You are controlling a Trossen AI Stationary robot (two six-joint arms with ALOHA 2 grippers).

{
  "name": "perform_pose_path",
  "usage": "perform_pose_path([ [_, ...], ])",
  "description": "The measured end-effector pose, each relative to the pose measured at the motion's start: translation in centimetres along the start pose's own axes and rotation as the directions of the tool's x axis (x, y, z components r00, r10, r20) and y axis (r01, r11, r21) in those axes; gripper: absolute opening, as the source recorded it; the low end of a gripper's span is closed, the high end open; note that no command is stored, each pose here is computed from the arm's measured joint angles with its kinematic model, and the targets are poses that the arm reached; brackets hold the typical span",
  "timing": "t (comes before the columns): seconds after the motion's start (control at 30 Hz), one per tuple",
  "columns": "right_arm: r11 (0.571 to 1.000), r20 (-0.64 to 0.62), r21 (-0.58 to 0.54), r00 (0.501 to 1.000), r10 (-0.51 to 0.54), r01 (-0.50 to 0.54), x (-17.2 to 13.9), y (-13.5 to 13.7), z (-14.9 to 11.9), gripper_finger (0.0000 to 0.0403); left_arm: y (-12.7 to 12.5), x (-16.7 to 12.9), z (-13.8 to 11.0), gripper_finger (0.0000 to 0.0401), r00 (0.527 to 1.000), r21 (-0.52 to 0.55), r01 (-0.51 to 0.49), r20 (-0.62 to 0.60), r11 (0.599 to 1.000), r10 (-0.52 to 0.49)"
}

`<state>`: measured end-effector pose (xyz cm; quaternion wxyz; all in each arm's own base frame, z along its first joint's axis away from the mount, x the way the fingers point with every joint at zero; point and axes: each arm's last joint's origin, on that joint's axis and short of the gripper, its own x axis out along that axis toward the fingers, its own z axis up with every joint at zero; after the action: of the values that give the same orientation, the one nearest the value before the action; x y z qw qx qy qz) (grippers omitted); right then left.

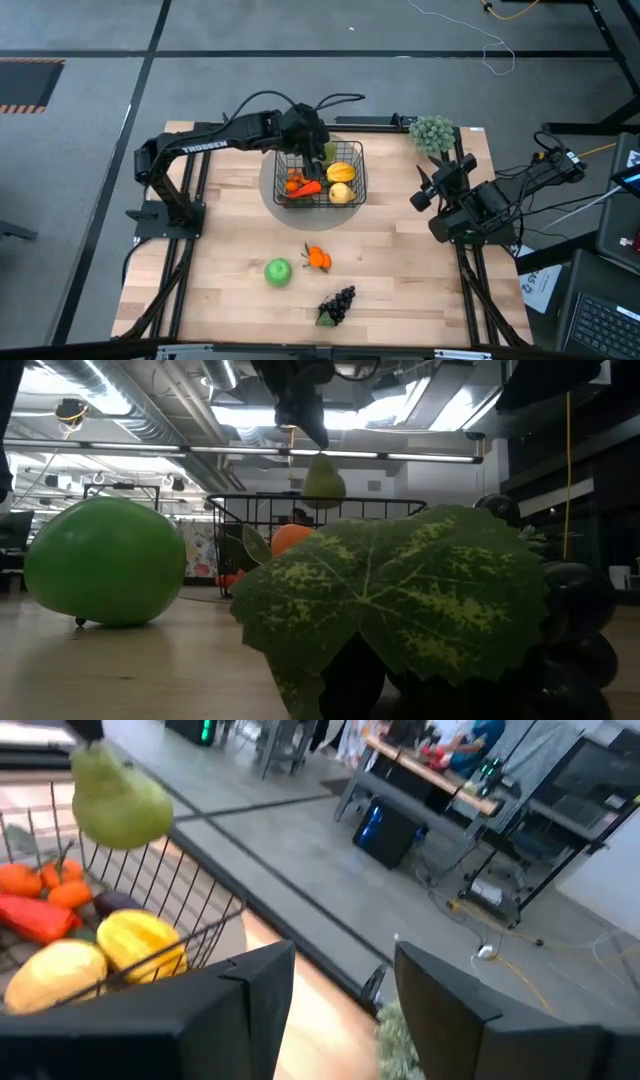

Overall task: Build produce basket
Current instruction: Put the green pear into the wire basket

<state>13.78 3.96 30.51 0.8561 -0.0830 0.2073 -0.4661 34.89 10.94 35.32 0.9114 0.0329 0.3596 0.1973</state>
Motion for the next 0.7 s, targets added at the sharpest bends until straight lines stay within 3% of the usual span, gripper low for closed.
perform_pose_path([
  [0.37, 1.000, 0.035, 0.025, 0.999, -0.011, 0.010, 0.00, 0.16, 0.22, 0.0174, -0.12, -0.02, 0.03, 0.0000, 1.000, 0.002, 0.006, 0.003, 1.000, -0.006],
  [0.7, 0.999, 0.042, -0.041, 0.999, -0.013, 0.015, 0.00, 0.20, 0.27, 0.0174, -0.01, -0.02, 0.36, 0.0000, 0.999, -0.006, 0.001, 0.037, 1.000, -0.001],
])
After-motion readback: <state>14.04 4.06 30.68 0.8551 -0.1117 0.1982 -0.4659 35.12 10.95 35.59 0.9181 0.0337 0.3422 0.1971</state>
